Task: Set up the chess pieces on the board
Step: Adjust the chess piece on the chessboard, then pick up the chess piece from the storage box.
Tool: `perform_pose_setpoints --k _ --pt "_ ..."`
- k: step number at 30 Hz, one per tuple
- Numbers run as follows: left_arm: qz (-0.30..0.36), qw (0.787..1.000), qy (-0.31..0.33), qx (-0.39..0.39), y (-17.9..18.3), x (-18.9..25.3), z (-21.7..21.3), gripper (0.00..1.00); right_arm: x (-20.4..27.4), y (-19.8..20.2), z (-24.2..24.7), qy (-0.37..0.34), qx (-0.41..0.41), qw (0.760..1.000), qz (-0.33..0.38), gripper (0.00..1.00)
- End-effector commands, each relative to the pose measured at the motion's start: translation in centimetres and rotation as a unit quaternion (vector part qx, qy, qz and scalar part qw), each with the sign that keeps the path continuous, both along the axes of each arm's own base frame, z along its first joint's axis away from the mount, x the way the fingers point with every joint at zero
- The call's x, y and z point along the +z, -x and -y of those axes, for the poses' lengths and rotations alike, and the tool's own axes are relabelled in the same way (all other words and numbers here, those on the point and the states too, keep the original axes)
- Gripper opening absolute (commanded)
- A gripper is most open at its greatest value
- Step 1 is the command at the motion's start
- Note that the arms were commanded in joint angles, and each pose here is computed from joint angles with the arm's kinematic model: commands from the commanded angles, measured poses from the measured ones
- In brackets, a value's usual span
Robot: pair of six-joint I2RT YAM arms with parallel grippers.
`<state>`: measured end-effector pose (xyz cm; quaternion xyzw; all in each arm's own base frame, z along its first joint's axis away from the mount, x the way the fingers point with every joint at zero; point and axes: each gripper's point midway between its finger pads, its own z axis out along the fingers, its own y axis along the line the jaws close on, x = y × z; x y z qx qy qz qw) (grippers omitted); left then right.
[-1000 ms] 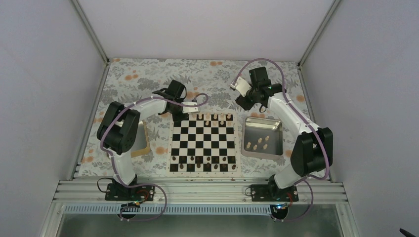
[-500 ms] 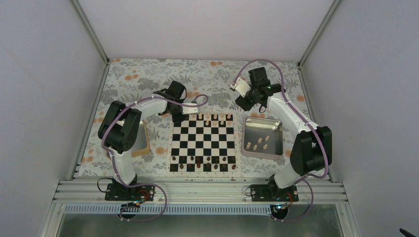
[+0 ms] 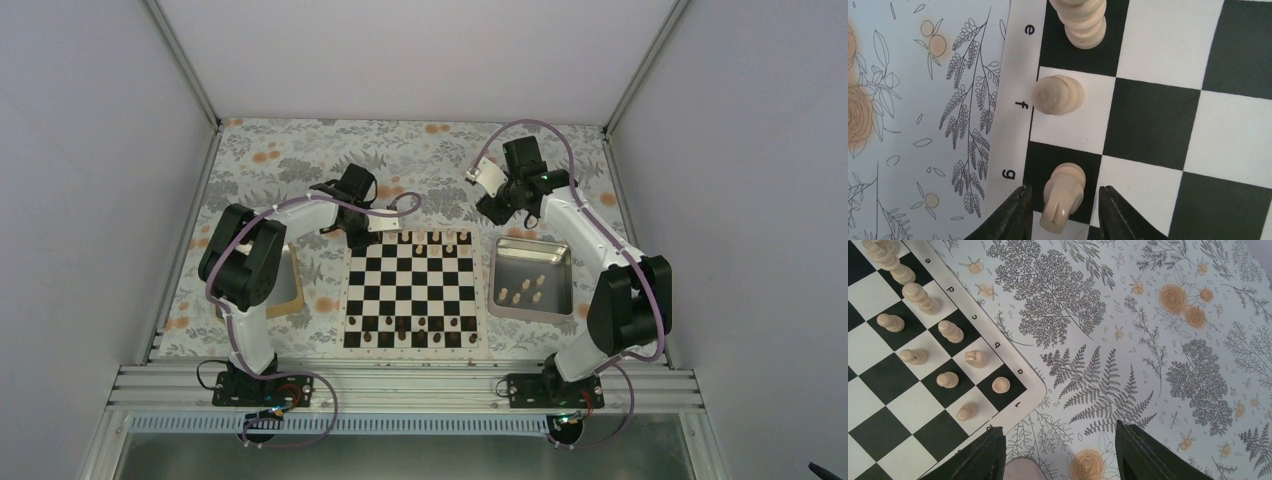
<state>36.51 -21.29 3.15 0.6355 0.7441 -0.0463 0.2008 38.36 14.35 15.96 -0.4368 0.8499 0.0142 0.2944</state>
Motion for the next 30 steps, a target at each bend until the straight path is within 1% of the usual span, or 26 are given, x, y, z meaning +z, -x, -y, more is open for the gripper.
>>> perform_pose_setpoints --k 1,4,7,8,11,12,13,16,22,24,26,28,30 --pt "0.034 0.999 -0.004 0.005 -1.0 3.1 -0.1 0.36 -0.3 0.3 -0.1 0.005 0.002 1.000 -0.004 0.57" --pt "0.064 0.997 -0.028 0.016 -1.7 5.7 -1.2 0.40 0.2 -0.2 1.0 0.013 -0.019 1.000 0.010 0.61" --pt "0.092 0.995 -0.029 0.015 -2.0 9.9 -1.0 0.42 1.6 -1.4 4.1 0.013 -0.070 0.997 0.031 0.69" --pt "0.105 0.994 -0.026 0.013 -2.0 11.5 -0.6 0.44 2.1 -1.9 5.9 0.011 -0.096 0.995 0.036 0.73" --pt "0.140 0.990 -0.012 -0.009 -1.5 16.3 2.1 0.57 3.6 -2.7 10.8 0.008 -0.162 0.985 0.060 0.87" --pt "0.147 0.989 -0.006 -0.023 -1.0 17.4 3.3 0.61 3.8 -2.7 12.4 0.010 -0.179 0.981 0.067 0.95" --pt "0.150 0.988 -0.001 -0.040 -0.2 18.1 4.8 0.63 3.7 -2.4 13.7 0.013 -0.194 0.979 0.068 0.99" --pt "0.149 0.984 0.016 -0.098 2.6 19.2 9.3 0.64 3.3 -1.6 16.6 0.021 -0.222 0.972 0.069 1.00" --pt "0.126 0.969 0.045 -0.205 7.4 18.6 17.3 0.68 2.7 -1.1 19.5 0.010 -0.266 0.961 0.075 1.00" --pt "0.110 0.965 0.049 -0.235 8.7 17.7 19.6 0.71 2.3 -1.2 20.1 -0.001 -0.282 0.957 0.074 1.00" --pt "0.095 0.959 0.048 -0.264 10.1 17.0 21.7 0.78 1.7 -1.3 20.3 -0.008 -0.289 0.955 0.067 1.00" --pt "0.087 0.953 0.051 -0.285 11.0 16.7 23.7 0.82 0.9 -1.3 20.1 -0.014 -0.290 0.955 0.059 1.00" --pt "0.080 0.947 0.060 -0.304 11.7 16.3 25.6 0.88 0.3 -1.2 19.9 -0.019 -0.289 0.956 0.050 1.00"
